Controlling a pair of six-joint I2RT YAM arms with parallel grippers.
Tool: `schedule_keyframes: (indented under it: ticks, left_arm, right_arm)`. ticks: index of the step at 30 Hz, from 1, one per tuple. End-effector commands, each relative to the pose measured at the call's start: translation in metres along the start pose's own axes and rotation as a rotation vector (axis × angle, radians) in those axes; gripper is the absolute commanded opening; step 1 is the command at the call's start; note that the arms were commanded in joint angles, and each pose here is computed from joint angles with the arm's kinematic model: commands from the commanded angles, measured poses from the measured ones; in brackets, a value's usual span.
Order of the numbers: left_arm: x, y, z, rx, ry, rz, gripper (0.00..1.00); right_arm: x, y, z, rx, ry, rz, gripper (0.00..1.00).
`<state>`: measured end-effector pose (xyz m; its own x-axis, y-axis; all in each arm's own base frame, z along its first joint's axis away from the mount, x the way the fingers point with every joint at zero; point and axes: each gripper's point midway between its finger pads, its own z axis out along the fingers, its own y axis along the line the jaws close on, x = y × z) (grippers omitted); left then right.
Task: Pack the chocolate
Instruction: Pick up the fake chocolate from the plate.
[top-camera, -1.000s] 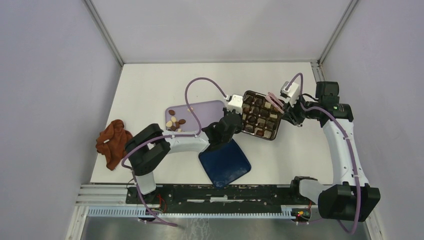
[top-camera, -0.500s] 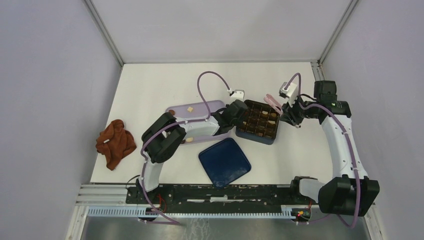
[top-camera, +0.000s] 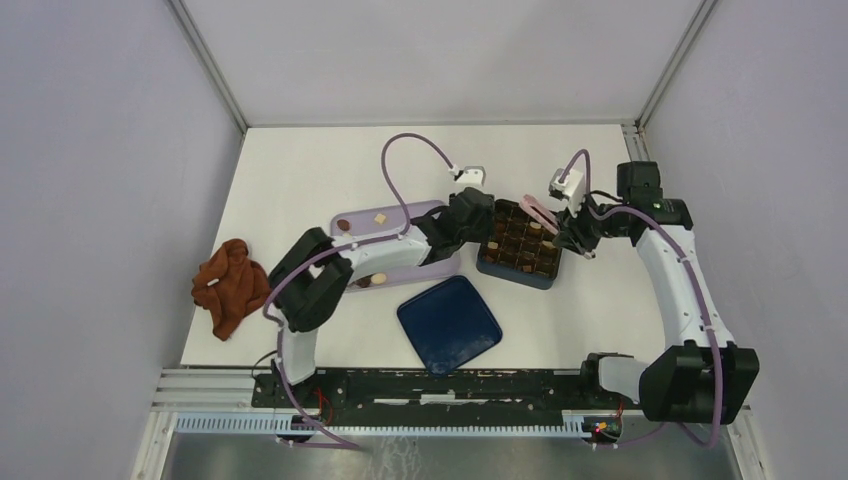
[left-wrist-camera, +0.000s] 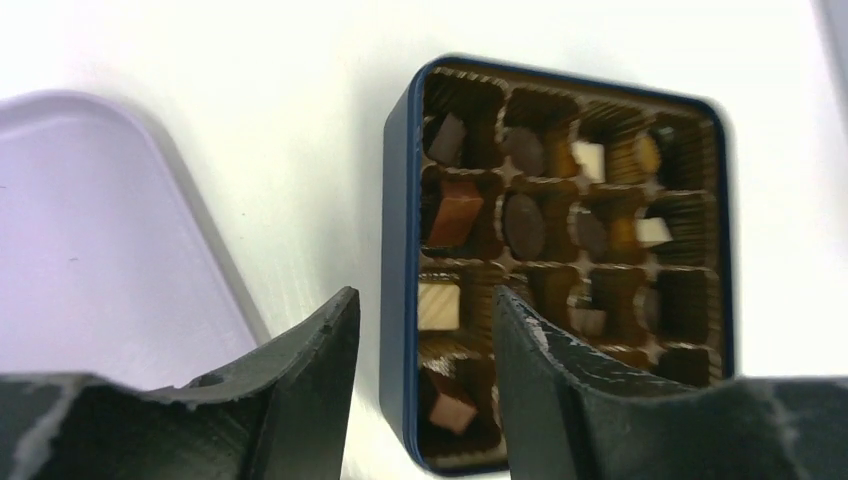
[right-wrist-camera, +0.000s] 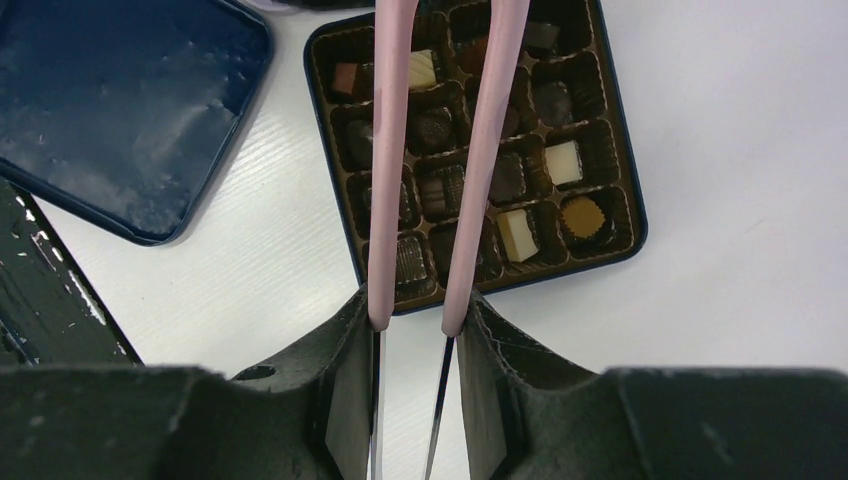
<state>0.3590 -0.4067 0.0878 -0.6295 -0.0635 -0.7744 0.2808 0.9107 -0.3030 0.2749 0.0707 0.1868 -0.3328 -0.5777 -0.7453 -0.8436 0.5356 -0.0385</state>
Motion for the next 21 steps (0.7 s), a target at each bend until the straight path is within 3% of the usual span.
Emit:
schedule_keyframes:
  ticks: [1, 8, 13, 17, 21]
  left_arm:
    - [-0.093, -0.022, -0.075, 0.103, -0.226, -0.062, 0.59]
    - [-0.132, 0.059, -0.172, 0.004, -0.318, 0.016, 0.67]
    - [-0.165, 0.127, -0.249, -0.087, -0.383, 0.071, 0.79]
    - [-0.156, 0.163, -0.286, -0.211, -0.394, 0.168, 0.86]
    - [-0.132, 0.214, -0.311, -0.414, -0.457, 0.175, 0.99]
  right_arm:
    - [-0.011, 0.001, 0.003, 0.013, 0.003, -0.047, 0.37]
    - [-0.038, 0.027, 0.035, -0.033, 0.051, -0.157, 0.38]
    - [-0.056, 0.070, 0.083, -0.144, 0.109, -0.289, 0.38]
    - [-0.064, 0.107, 0.124, -0.217, 0.203, -0.416, 0.38]
    - [-0.077, 0.132, 0.162, -0.255, 0.277, -0.525, 0.39]
